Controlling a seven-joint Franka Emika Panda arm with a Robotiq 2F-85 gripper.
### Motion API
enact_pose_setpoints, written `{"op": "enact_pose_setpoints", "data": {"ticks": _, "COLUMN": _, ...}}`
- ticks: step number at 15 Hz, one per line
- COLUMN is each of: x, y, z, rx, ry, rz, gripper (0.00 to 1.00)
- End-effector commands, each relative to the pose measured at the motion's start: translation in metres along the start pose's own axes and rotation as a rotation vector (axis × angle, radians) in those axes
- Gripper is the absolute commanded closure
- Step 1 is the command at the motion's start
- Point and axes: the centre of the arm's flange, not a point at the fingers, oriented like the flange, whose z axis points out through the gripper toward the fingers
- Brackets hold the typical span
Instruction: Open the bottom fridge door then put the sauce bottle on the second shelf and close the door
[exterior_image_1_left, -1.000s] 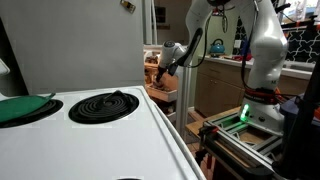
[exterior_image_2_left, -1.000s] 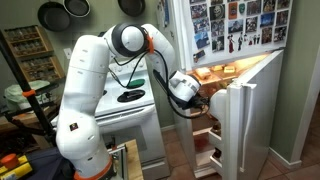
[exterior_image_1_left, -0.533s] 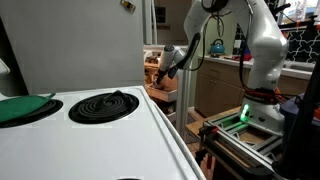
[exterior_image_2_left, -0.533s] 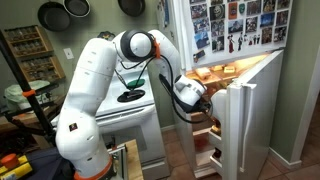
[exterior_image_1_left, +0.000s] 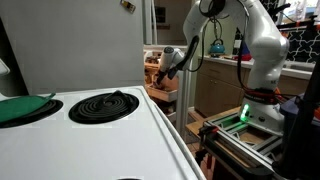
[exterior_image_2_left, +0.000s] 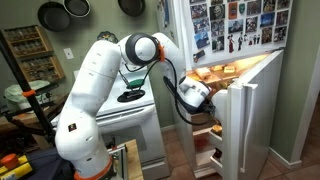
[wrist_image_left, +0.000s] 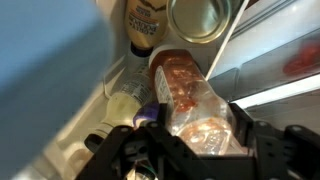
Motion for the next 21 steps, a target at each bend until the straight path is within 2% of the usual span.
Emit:
{"op": "enact_pose_setpoints", "data": {"ticks": 1, "x": -0.004, "y": 0.009, "z": 0.013, "rx": 0.025, "ry": 0.023, "rz": 0.022, "gripper": 0.64}}
{"op": "enact_pose_setpoints", "data": {"ticks": 5, "x": -0.006, "y": 0.013, "z": 0.014, "rx": 0.092, "ry": 0.049, "rz": 0.05, "gripper": 0.64}}
{"op": "enact_pose_setpoints", "data": {"ticks": 11, "x": -0.011, "y": 0.029, "z": 0.02, "rx": 0.082, "ry": 0.041, "rz": 0.067, "gripper": 0.63}}
{"op": "enact_pose_setpoints", "data": {"ticks": 12, "x": -0.012, "y": 0.03, "z": 0.021, "rx": 0.077, "ry": 0.041, "rz": 0.069, "gripper": 0.5}}
{"op": "enact_pose_setpoints", "data": {"ticks": 13, "x": -0.012, "y": 0.032, "z": 0.023, "rx": 0.063, "ry": 0.038, "rz": 0.074, "gripper": 0.14}}
{"op": "enact_pose_setpoints", "data": {"ticks": 14, "x": -0.013, "y": 0.034, "z": 0.025, "rx": 0.064, "ry": 0.038, "rz": 0.077, "gripper": 0.12}}
{"op": "enact_pose_setpoints", "data": {"ticks": 16, "x": -0.014, "y": 0.038, "z": 0.027, "rx": 0.059, "ry": 0.035, "rz": 0.085, "gripper": 0.0}}
{"op": "enact_pose_setpoints", "data": {"ticks": 19, "x": -0.016, "y": 0.042, "z": 0.028, "rx": 0.057, "ry": 0.032, "rz": 0.094, "gripper": 0.0}}
{"op": "enact_pose_setpoints", "data": {"ticks": 21, "x": -0.014, "y": 0.043, "z": 0.022, "rx": 0.087, "ry": 0.023, "rz": 0.101, "gripper": 0.0}}
